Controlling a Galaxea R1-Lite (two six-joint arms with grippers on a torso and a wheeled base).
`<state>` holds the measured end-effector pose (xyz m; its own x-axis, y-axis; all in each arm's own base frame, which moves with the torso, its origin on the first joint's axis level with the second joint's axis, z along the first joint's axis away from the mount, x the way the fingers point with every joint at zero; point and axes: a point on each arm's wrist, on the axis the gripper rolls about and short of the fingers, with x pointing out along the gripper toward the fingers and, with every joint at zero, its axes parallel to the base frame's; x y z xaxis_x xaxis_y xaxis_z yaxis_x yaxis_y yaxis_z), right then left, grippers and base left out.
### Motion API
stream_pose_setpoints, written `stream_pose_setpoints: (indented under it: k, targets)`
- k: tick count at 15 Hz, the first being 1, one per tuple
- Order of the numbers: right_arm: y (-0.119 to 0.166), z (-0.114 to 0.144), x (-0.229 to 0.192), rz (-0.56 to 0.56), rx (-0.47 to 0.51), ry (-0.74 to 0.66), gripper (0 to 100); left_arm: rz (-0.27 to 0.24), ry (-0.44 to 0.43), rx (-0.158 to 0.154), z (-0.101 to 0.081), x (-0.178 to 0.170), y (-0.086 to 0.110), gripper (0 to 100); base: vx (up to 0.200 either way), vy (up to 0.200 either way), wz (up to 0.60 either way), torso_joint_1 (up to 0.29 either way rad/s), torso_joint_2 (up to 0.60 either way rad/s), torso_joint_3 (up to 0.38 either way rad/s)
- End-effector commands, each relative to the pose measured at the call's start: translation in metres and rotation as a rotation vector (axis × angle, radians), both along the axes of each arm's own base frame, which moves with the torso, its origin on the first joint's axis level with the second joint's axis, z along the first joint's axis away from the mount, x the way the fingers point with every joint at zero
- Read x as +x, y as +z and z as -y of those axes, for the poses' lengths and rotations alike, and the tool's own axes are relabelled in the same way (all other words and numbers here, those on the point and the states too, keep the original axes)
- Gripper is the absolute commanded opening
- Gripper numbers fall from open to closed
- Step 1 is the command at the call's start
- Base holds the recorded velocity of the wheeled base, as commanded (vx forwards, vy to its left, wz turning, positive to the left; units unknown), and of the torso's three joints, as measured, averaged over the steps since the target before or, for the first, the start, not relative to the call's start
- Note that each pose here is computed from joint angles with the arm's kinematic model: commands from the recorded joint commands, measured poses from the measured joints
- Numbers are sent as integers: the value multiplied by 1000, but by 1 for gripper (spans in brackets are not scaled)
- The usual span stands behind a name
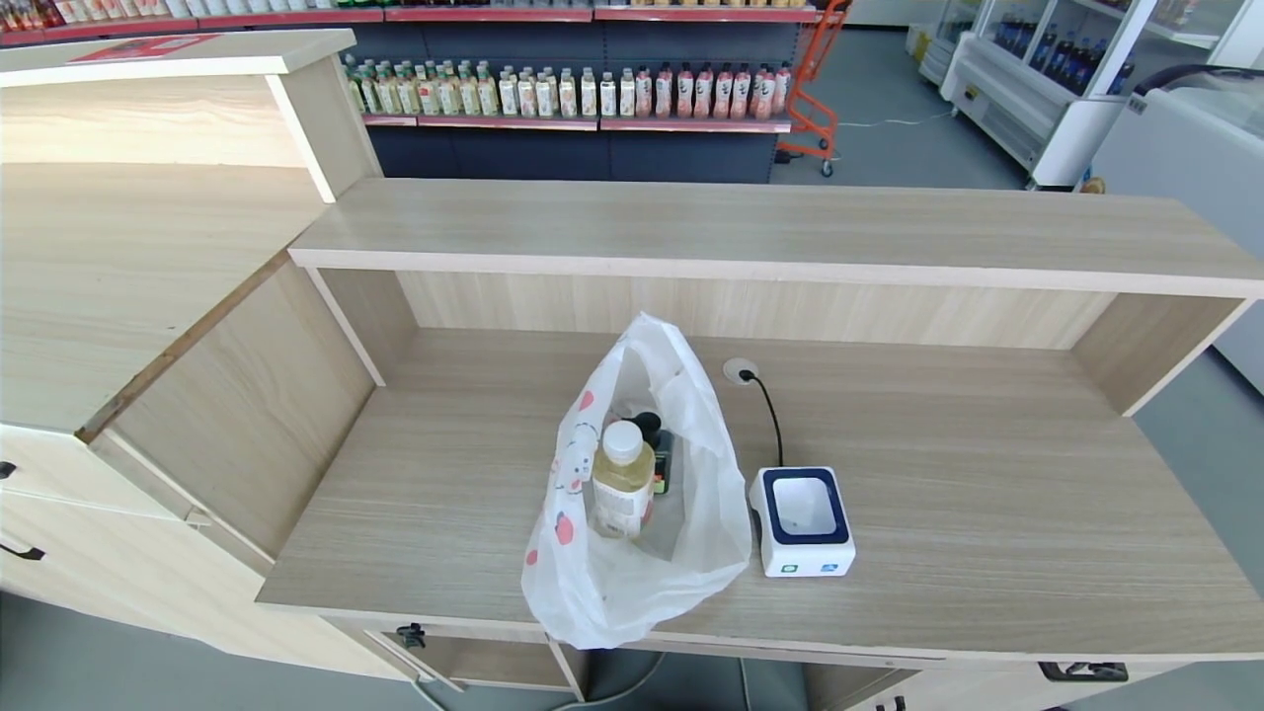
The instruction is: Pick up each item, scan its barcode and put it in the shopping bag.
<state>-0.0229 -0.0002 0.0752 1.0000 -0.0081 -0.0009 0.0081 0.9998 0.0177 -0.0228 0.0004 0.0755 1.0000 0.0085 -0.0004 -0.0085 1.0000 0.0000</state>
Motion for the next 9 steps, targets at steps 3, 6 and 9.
stream_pose_setpoints:
  k: [3, 6, 9]
  targets:
    - [0, 0, 0, -4, 1, 0, 0, 0, -1, -5, 0, 0, 0, 100, 0, 0, 0, 0, 0, 0]
    - [0, 0, 0, -4, -2, 0, 0, 0, -1, 2, 0, 0, 0, 100, 0, -200, 0, 1, -1, -1]
    - [0, 0, 0, -4, -4, 0, 0, 0, -1, 3, 0, 0, 0, 100, 0, -200, 0, 2, 1, 5]
